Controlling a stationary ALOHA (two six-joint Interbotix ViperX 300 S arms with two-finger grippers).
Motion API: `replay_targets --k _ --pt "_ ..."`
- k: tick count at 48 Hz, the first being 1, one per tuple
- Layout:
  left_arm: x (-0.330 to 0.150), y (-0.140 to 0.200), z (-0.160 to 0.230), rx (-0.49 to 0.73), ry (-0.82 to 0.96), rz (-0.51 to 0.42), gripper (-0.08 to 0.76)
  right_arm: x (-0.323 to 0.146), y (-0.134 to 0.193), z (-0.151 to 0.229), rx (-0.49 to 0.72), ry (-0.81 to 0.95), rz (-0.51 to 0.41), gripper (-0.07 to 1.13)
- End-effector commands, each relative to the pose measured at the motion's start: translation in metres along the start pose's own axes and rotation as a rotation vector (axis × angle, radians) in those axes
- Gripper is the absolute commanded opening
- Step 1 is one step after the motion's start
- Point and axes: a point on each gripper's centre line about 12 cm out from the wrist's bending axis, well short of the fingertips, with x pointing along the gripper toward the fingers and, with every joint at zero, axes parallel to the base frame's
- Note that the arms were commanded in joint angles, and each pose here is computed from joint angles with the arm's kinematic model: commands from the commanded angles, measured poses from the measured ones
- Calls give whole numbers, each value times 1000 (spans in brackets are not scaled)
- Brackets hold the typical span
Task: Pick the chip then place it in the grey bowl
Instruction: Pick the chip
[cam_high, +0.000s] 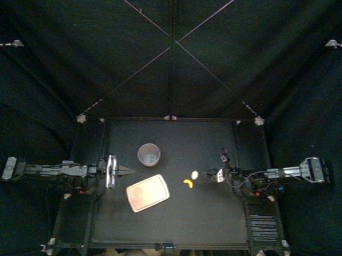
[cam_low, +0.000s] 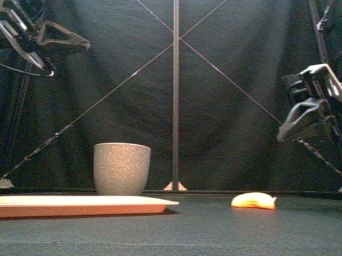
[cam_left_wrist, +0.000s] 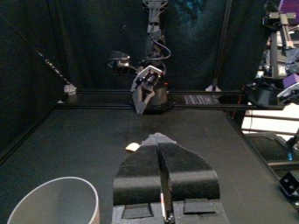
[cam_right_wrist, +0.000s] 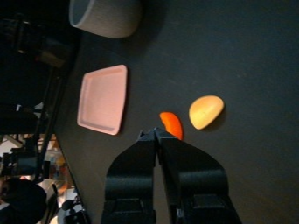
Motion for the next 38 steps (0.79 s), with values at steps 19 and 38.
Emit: replay_targets --k 19,38 --pt "1 2 4 -10 -34 12 -1 38 -21 6 163 1 -203 940" --pt "0 4 1 -39 -26 23 1 63 -18 2 242 64 -290 936"
